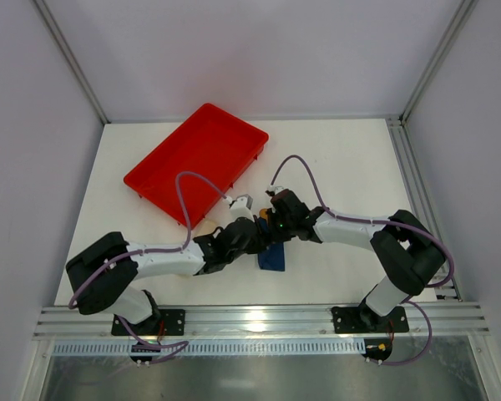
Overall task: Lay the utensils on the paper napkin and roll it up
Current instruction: Roll the napkin at the center of the board.
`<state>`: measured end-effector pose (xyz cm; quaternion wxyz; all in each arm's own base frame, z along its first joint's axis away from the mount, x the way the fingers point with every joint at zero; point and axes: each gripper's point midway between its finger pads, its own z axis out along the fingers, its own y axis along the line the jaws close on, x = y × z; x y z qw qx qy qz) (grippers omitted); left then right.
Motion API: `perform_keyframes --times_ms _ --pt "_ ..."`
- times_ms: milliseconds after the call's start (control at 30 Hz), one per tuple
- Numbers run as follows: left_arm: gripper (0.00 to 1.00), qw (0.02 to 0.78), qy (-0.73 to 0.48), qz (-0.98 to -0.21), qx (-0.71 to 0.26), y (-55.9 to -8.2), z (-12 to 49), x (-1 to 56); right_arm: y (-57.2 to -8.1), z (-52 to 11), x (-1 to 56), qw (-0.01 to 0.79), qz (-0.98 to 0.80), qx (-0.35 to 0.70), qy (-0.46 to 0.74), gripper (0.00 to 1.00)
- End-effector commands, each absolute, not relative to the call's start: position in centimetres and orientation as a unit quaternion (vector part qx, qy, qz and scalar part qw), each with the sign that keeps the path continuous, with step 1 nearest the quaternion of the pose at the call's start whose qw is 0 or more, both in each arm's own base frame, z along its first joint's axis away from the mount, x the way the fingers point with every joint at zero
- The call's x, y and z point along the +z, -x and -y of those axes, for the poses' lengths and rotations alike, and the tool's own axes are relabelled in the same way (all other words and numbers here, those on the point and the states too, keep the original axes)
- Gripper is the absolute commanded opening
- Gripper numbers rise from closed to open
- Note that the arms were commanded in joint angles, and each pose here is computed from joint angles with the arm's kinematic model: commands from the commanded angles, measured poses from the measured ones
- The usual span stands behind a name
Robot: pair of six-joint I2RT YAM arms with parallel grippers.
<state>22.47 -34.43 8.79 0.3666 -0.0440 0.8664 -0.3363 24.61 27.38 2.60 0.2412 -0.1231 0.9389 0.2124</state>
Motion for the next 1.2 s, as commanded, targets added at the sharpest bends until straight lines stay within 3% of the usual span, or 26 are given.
perform_keyframes --times_ms 0,967,1167 --pt "0.0 0.391 0.065 -0.826 -0.4 -24.2 37.1 13.0 -23.3 -26.9 1.9 0.221 -0.944 0.208 0.127 0.04" --pt "0.0 0.402 0.054 -0.848 -0.342 -24.0 34.7 11.4 -25.9 -25.4 7.5 0.27 -0.925 0.255 0.081 0.04" --pt "0.0 0.406 0.056 -0.844 -0.346 -24.2 34.8 11.9 -24.6 -25.8 6.3 0.246 -0.924 0.279 0.085 0.04"
